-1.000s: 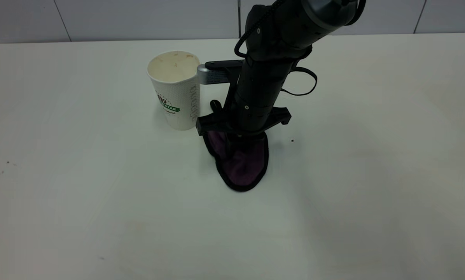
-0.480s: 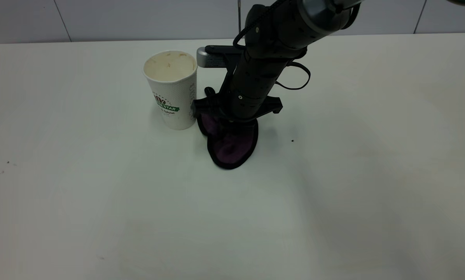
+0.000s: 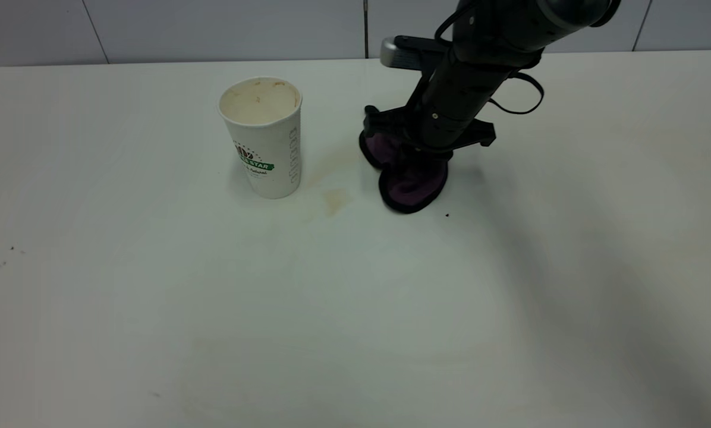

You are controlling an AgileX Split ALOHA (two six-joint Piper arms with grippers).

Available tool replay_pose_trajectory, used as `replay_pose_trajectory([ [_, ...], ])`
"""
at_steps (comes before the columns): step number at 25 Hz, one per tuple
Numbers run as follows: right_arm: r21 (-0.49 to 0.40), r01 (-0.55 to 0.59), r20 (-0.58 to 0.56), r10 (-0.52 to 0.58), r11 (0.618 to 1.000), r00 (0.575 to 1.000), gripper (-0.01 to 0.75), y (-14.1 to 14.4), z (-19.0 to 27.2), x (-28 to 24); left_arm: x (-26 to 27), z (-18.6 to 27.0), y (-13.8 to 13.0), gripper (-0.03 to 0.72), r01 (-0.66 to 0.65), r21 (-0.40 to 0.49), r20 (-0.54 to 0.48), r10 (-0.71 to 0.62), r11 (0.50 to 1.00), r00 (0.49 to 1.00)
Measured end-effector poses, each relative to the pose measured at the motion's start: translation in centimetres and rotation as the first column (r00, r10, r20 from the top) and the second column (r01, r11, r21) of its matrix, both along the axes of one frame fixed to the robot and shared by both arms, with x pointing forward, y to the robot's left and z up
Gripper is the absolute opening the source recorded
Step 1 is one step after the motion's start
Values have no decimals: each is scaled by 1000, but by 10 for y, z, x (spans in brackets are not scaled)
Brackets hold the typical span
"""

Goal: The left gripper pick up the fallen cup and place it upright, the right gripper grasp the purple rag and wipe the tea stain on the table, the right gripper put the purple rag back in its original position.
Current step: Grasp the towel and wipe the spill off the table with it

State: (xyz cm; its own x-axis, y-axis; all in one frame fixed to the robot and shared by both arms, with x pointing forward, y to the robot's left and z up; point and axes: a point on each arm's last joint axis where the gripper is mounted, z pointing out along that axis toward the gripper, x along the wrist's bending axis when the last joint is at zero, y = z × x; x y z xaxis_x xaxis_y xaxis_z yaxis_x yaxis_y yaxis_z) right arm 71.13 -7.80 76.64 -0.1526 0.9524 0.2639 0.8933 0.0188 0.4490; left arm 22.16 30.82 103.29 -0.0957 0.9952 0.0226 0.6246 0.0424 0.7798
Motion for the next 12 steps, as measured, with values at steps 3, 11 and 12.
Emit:
replay_pose_trajectory([
  [3,-1,14,-6,-14,1000,1000,86,-7,0,3,0,0,0,487,0,0,0,0,1000,1000],
  [11,27,-26,-17,26,999,1000,91,24,1,-12,0,0,0,487,0,0,0,0,1000,1000],
  [12,32,-41,-19,42,999,999,91,33,1,-17,0,0,0,487,-1,1,0,1,1000,1000],
])
